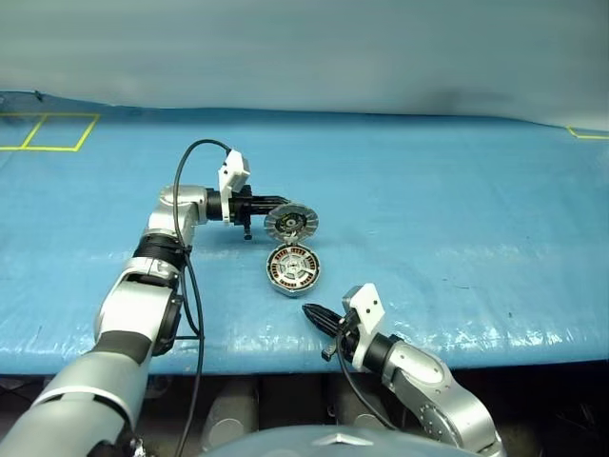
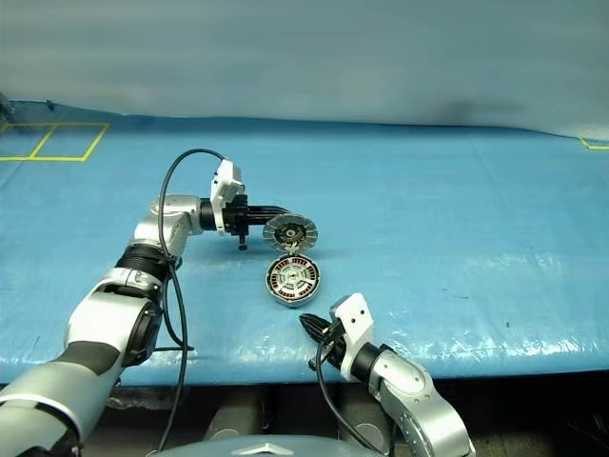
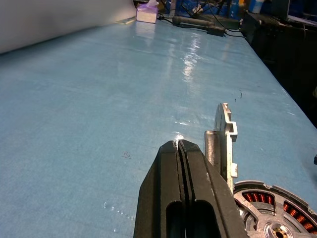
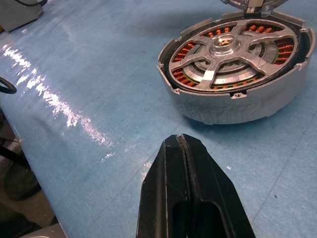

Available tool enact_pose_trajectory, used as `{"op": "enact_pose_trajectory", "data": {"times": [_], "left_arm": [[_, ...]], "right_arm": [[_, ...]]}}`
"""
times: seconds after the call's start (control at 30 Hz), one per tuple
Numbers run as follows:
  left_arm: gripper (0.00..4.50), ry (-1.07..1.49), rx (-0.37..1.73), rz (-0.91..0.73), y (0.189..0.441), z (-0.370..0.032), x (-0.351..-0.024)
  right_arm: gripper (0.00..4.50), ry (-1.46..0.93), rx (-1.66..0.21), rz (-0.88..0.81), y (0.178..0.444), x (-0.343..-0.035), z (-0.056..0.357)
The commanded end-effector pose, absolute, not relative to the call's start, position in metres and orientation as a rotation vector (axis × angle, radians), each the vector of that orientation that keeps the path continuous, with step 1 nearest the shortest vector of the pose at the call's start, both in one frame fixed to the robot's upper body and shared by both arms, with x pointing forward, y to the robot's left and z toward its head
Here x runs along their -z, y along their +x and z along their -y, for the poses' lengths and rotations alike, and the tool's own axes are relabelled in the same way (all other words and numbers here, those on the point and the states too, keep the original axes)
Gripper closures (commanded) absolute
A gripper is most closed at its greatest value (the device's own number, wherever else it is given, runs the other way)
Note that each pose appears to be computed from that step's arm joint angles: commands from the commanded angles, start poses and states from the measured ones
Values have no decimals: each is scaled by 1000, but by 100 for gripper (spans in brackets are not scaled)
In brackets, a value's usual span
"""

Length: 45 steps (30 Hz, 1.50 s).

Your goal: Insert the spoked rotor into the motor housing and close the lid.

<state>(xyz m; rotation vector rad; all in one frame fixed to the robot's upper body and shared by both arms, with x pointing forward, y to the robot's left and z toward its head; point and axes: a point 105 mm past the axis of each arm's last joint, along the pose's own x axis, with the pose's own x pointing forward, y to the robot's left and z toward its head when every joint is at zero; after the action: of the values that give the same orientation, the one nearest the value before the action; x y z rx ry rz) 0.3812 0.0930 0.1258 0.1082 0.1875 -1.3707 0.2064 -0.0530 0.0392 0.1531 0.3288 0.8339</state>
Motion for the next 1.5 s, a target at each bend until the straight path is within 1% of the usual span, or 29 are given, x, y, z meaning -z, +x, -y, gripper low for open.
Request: {"op": "enact_pose_trajectory", "data": {"times": [0.03, 0.4, 0.57, 0.83, 1.07, 1.17, 1.27, 1.4, 1.5], "left_arm": [[445, 177, 1459, -173, 379, -82, -138], [445, 255, 1614, -201, 367, -68, -141], [445, 258, 1672, -236, 356, -66, -134], [445, 285, 1762, -314, 324, -69, -102], [445, 248, 1766, -355, 306, -74, -77], [445, 216, 1757, -356, 298, -75, -69], [445, 196, 1731, -350, 293, -77, -64], [445, 148, 1666, -279, 292, -79, -72], [445, 89, 1564, -162, 290, -80, -87]], "right_arm": [[450, 155, -840, -273, 209, -50, 48], [450, 160, -823, -275, 211, -48, 47], [450, 160, -814, -273, 213, -48, 48], [450, 155, -799, -273, 217, -46, 51], [450, 179, -774, -279, 218, -44, 55], [450, 185, -761, -268, 218, -50, 63], [450, 111, -761, -278, 216, -53, 75], [450, 92, -756, -229, 220, -74, 94], [450, 67, -745, -168, 228, -93, 104]]}}
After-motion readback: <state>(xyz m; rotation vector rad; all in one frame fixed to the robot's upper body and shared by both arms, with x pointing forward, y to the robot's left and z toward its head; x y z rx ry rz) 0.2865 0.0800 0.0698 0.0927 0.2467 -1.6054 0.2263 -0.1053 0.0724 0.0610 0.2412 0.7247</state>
